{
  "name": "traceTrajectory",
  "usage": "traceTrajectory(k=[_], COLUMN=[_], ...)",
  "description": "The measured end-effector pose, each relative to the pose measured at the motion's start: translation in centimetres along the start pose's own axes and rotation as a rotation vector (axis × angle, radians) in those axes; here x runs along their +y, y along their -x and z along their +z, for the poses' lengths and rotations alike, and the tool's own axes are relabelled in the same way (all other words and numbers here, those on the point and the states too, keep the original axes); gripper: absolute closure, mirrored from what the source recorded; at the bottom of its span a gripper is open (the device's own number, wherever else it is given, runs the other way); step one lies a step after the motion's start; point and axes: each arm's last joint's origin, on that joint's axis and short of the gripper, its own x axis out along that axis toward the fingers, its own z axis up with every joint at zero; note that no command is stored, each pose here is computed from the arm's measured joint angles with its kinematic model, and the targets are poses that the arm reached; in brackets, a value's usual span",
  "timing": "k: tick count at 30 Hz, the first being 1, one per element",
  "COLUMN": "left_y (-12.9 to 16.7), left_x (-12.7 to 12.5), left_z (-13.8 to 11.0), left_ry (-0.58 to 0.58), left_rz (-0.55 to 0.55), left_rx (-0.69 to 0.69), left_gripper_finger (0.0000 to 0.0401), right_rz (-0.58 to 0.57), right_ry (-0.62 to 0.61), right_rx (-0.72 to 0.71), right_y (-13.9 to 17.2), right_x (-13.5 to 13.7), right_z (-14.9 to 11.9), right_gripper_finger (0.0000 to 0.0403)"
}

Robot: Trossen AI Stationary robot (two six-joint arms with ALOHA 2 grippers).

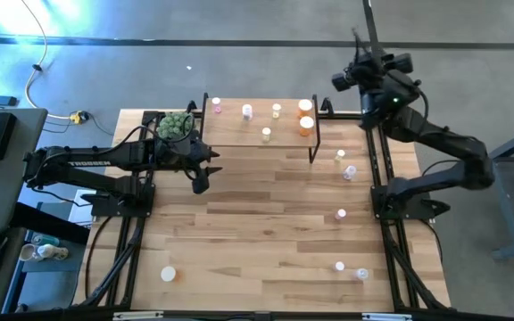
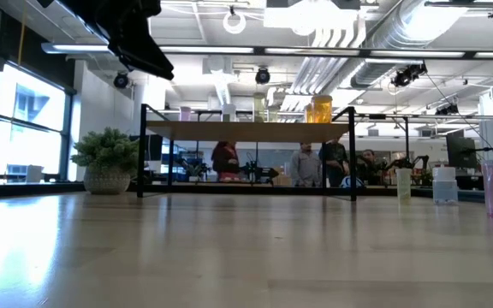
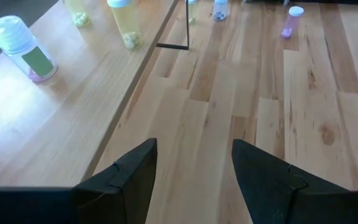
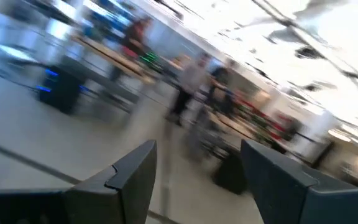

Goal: Pick and place medicine bottles onto shelf by color
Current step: Put the bottom yellow pill bottle on the shelf aligned with the other yellow pill bottle

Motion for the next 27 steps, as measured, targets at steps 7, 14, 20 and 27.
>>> traceTrajectory(k=[7,14,20,27], left_y=[0.0,0.0,0.0,0.0], left_x=[0.0,0.0,0.0,0.0], left_z=[0.0,-0.3,-0.3,-0.3], left_ry=[-0.061,-0.068,-0.049,-0.033], left_rz=[0.000,-0.002,-0.002,-0.002], left_rx=[0.000,0.031,0.029,0.028], left_gripper_finger=[0.0201,0.0201,0.0201,0.0201], right_rz=[0.280,0.794,1.119,1.305], right_ry=[-0.112,-0.247,-0.269,-0.214], right_rx=[-0.053,-0.083,-0.028,0.055], right_y=[-1.3,-0.9,-0.8,-1.3], right_x=[0.7,2.6,5.3,9.5], right_z=[-1.6,-2.4,-3.1,-4.2], right_gripper_finger=[0.0178,0.0178,0.0178,0.0178])
